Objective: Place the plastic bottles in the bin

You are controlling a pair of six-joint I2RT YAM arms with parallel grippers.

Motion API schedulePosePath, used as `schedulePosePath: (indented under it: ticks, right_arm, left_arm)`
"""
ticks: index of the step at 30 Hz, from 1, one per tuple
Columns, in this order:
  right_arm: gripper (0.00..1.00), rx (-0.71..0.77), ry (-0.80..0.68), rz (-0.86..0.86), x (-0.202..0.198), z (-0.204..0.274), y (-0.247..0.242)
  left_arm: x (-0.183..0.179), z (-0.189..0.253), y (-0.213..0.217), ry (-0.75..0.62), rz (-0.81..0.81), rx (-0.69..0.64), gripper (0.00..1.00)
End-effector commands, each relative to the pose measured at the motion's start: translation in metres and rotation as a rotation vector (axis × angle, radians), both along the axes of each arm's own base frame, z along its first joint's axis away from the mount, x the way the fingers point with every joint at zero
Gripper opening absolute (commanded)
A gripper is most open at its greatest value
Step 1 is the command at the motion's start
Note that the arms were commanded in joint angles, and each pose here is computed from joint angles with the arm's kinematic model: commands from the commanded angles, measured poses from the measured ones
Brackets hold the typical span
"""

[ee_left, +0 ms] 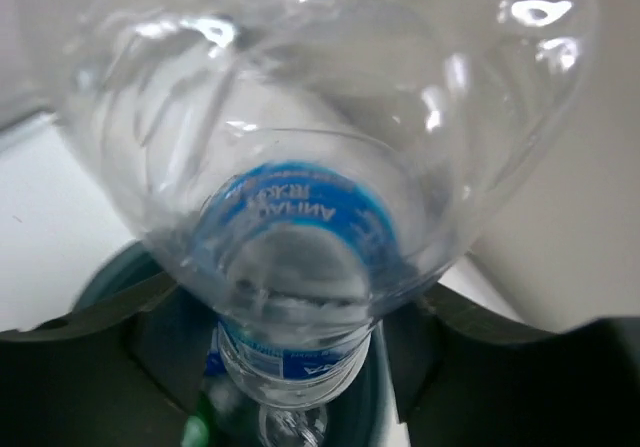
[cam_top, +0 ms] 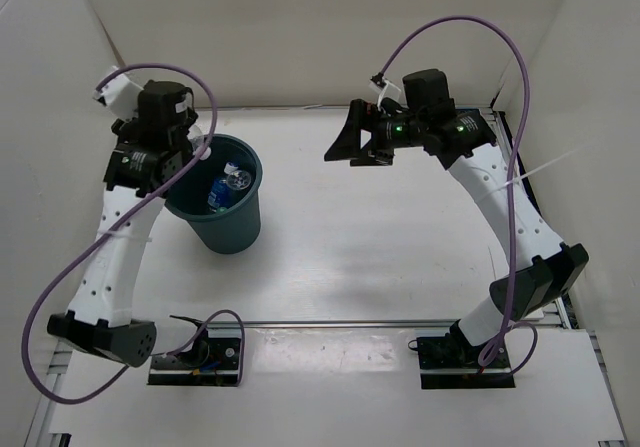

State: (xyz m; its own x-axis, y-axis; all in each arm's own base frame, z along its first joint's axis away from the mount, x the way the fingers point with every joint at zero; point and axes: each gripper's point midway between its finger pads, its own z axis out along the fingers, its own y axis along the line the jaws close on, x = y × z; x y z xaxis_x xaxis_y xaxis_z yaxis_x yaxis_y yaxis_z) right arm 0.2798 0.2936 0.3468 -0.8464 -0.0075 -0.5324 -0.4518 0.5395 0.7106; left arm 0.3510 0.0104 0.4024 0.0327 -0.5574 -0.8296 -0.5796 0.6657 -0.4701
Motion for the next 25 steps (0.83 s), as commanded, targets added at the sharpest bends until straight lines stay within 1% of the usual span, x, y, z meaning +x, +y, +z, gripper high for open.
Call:
schedulePosePath:
  ticks: [1,3,4,5,6,7,9,10,11,12,14,15,17,18,19,21,23,25]
  right_arm:
    - [1.0,0.04,-0.067,0.014,-0.001,0.022,-0.003]
    - [1.0,0.033,-0.067,0.009,0.002,0.018,-0.006]
    - [1.0,0.033,-0.067,0.009,0.002,0.018,-0.006]
    - [1.0,0.033,-0.067,0.0,0.005,0.018,-0.008]
    - [1.0,0.042,-0.073,0.007,0.001,0.022,-0.009]
    - [1.0,0.037,-0.065,-0.002,0.004,0.019,-0.011]
    - [1.0,0.035,-0.06,-0.014,0.005,0.019,-0.012]
    - [1.0,0.031,-0.052,-0.024,0.007,0.017,-0.015]
    - [1.0,0.031,-0.052,-0.025,0.007,0.017,-0.015]
    - [1.0,0.03,-0.036,-0.029,0.009,0.014,-0.014]
    - [1.0,0.032,-0.028,-0.052,0.014,0.014,-0.02]
    - [1.0,0.032,-0.028,-0.053,0.016,0.015,-0.019]
    - [1.0,0.031,-0.021,-0.101,0.027,0.014,-0.03]
    - [1.0,0.029,-0.032,-0.12,0.031,0.017,-0.033]
    - [1.0,0.017,-0.029,-0.174,0.041,0.015,-0.042]
    - [1.0,-0.008,-0.013,-0.22,0.045,0.012,-0.05]
    - [1.0,-0.023,-0.024,-0.271,0.053,0.014,-0.061]
    - [1.0,-0.049,-0.033,-0.306,0.053,0.015,-0.071]
  left_arm:
    - [-0.002,-0.005,0.014,0.052,0.049,0.189,0.74]
    - [-0.002,-0.013,0.01,0.088,0.034,0.234,0.82]
    - [-0.004,-0.016,0.013,0.111,0.067,0.274,0.88]
    - [-0.002,-0.019,0.01,0.129,0.07,0.298,0.97]
    - [-0.004,-0.019,0.004,0.138,0.052,0.324,1.0]
    - [-0.005,-0.018,0.002,0.136,0.055,0.33,1.0]
    - [-0.013,0.0,0.004,0.093,0.059,0.323,1.0]
    - [-0.017,0.009,-0.003,0.07,0.035,0.321,1.0]
    - [-0.027,0.029,0.0,0.016,0.043,0.299,1.0]
    - [-0.033,0.038,0.0,-0.004,0.035,0.297,1.0]
    - [-0.046,0.047,0.002,-0.024,0.015,0.292,1.0]
    - [-0.062,0.048,0.008,-0.027,0.007,0.289,1.0]
    - [-0.078,0.04,0.013,-0.035,0.003,0.247,1.0]
    - [-0.092,0.027,0.018,-0.028,-0.009,0.238,1.0]
    - [-0.102,0.015,0.022,-0.005,-0.005,0.228,1.0]
    - [-0.124,-0.007,0.031,0.012,0.002,0.208,1.0]
    - [-0.137,-0.022,0.035,0.03,0.0,0.193,1.0]
    - [-0.147,-0.038,0.041,0.039,0.012,0.197,1.0]
